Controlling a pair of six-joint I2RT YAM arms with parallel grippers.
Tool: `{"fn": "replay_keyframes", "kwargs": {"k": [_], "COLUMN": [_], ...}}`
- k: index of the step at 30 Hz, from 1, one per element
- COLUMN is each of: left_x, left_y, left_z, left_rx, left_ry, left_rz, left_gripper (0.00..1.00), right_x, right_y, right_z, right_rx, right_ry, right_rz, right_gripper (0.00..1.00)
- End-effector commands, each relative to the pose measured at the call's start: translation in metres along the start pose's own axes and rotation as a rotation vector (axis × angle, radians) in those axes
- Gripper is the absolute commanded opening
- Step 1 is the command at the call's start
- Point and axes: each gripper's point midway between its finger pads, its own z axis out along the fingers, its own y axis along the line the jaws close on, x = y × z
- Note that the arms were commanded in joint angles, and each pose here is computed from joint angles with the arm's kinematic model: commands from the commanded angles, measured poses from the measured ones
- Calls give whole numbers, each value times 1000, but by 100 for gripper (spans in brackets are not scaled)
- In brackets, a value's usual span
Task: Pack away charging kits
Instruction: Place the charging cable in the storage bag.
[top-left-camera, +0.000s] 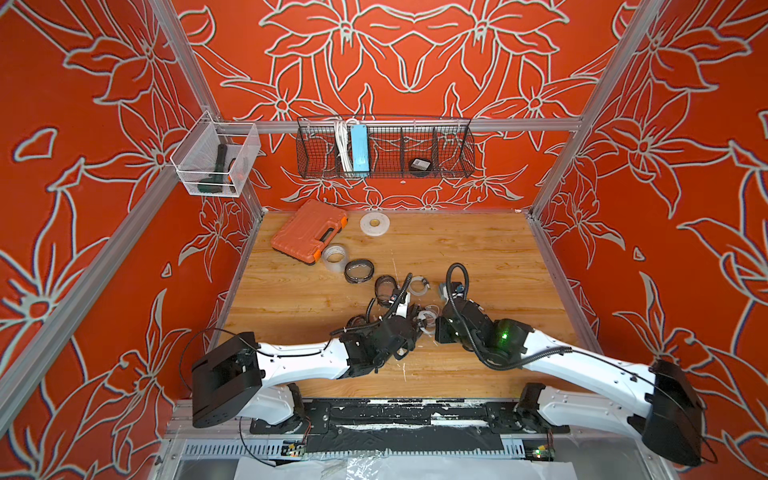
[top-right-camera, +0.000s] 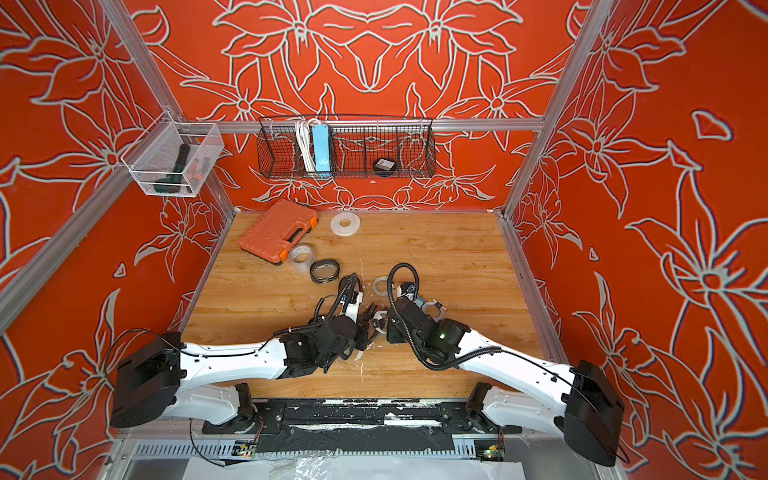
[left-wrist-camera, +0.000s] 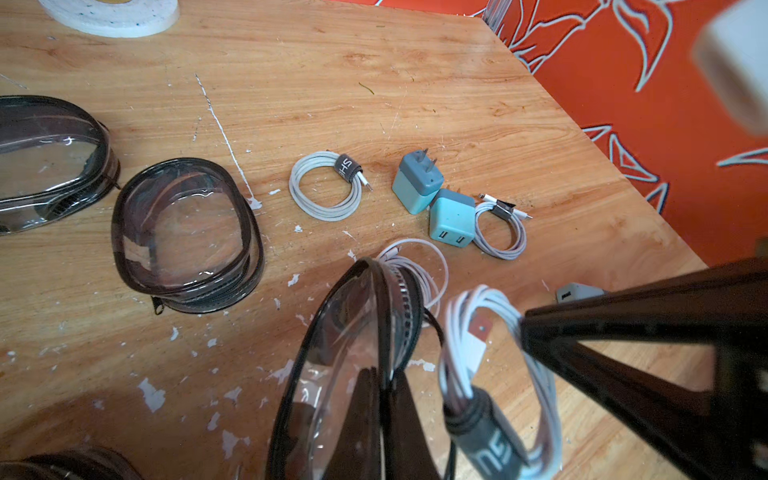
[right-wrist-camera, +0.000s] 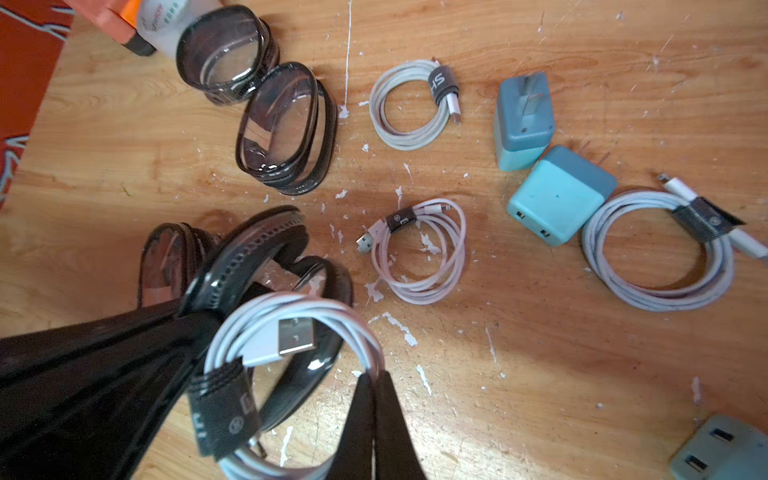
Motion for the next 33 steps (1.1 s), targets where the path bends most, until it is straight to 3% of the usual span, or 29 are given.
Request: {"fn": "replay_keyframes", "kwargs": {"k": [1, 6, 17, 33], "left_x": [-5, -4, -12, 2], "left_y": [-2, -4, -24, -41], "left_z": [2, 3, -18, -24], "left_rx": [-17, -13, 152, 300], "left_ry": [-12, -7, -13, 16], "left_rz": [-13, -14, -71, -120], "left_gripper": [0, 0, 0, 0], "right_x": [4, 2, 16, 17], "right_y": [-6, 6, -6, 1], "right_z": [-8, -8, 41, 50], "right_rx": [-4, -63, 95, 77], "right_ry": [-7, -10, 52, 64], "right_rz": [0, 4, -6, 9], "right_gripper": [0, 0, 0, 0]}}
